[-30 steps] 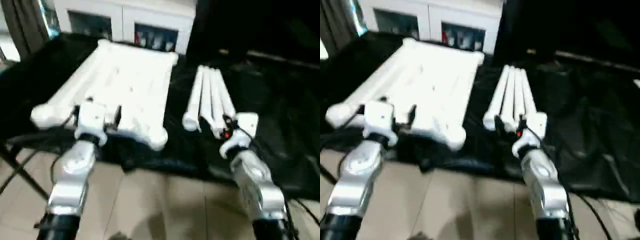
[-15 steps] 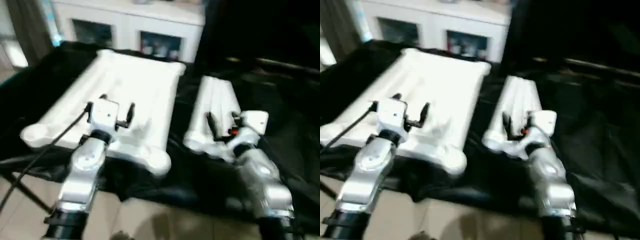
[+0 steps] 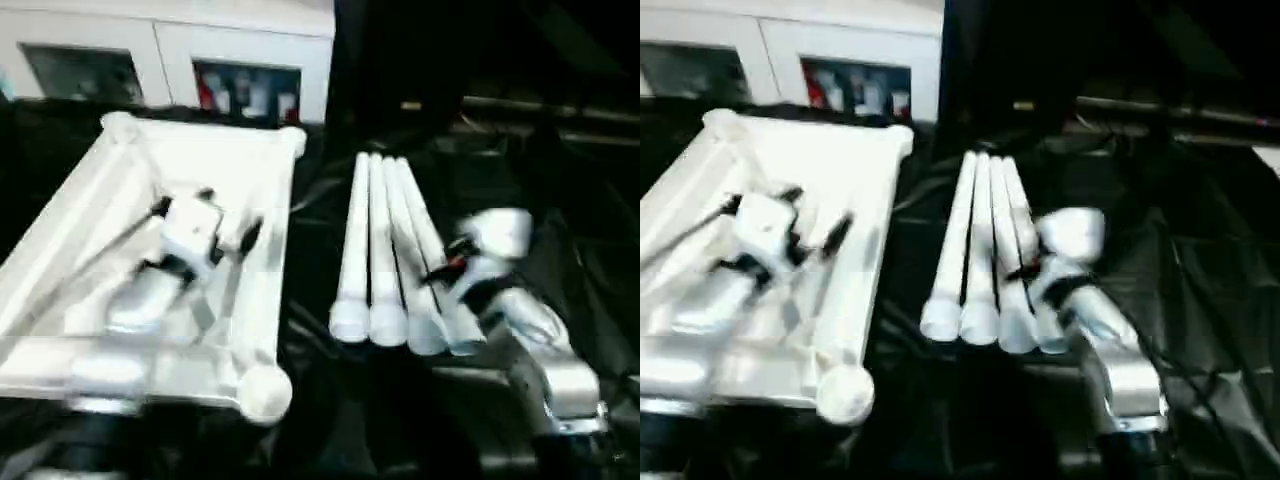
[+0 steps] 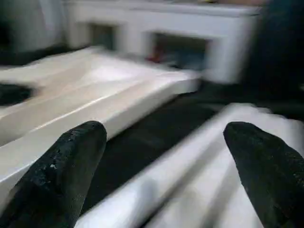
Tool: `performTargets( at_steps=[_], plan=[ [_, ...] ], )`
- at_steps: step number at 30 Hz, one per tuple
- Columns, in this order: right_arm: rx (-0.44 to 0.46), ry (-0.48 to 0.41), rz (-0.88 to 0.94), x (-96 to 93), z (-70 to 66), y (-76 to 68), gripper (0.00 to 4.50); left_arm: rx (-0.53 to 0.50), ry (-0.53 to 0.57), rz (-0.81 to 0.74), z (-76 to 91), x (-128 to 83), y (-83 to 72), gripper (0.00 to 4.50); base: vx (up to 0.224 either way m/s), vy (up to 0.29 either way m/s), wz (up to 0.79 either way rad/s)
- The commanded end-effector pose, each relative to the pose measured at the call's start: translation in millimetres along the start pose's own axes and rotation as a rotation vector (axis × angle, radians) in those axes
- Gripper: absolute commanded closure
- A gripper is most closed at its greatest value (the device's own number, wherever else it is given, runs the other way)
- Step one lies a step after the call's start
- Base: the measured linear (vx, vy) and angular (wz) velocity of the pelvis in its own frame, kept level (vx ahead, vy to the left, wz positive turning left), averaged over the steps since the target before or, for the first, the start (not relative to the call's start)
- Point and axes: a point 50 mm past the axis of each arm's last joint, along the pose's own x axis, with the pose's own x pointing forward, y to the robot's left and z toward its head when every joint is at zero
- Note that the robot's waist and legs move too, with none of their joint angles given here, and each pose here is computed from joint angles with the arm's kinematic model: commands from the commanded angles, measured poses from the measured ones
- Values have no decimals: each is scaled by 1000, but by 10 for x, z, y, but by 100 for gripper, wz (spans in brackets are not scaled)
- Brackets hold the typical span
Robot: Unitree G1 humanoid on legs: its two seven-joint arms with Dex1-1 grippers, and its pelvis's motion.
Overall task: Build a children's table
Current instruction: Move to table, then move table base
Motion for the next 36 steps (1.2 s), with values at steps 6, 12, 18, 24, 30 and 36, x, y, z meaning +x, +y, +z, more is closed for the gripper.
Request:
performTargets(
  at_steps=[6, 12, 18, 24, 30, 36],
  plan=[
    [-61, 62, 286, -34, 193, -17, 1, 87, 67, -444, 219, -136, 36, 5, -39, 34, 0],
    [-108, 170, 449, -130, 228, -27, 0, 161, 225, -631, 207, -223, 206, 21, -37, 29, -6],
    [-152, 300, 549, -189, 105, 41, 0, 243, 481, -830, 93, -495, 189, 74, 8, 21, -10],
    [-148, 309, 577, -190, 76, 136, 0, 238, 552, -866, 82, -533, 165, 105, 0, 0, 0],
    [-156, 308, 563, -165, 19, 203, 0, 202, 690, -890, 5, -665, 132, 168, 0, 0, 0],
    [-137, 278, 559, -108, 35, 255, 0, 229, 738, -815, -62, -678, 145, 209, 0, 0, 0]
  ],
)
